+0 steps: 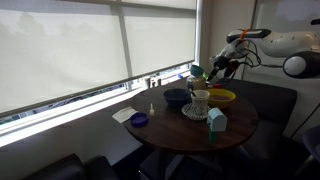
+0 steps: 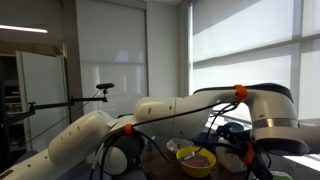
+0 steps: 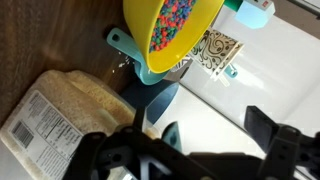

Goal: Put the measuring spoon in the yellow bowl

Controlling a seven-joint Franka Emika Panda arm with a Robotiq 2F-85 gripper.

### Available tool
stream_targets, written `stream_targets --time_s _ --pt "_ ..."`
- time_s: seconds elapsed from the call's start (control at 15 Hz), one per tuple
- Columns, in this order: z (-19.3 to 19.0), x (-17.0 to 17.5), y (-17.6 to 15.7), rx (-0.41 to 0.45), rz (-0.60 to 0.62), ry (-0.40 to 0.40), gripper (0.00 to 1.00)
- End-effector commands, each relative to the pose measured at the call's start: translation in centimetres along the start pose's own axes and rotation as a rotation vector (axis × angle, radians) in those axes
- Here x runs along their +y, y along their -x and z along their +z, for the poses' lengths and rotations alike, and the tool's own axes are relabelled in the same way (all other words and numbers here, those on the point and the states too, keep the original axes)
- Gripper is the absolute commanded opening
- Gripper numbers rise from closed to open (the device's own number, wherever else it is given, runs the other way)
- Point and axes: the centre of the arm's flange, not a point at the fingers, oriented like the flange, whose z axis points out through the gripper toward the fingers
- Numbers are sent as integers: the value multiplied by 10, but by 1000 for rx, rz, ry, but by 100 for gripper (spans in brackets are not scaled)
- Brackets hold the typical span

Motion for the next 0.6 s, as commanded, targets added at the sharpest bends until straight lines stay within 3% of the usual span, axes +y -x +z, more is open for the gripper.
stream_targets --time_s 0.0,0.53 --pt "-19 0 -11 8 -35 -62 100" --pt "-33 -13 -11 38 -79 -116 100"
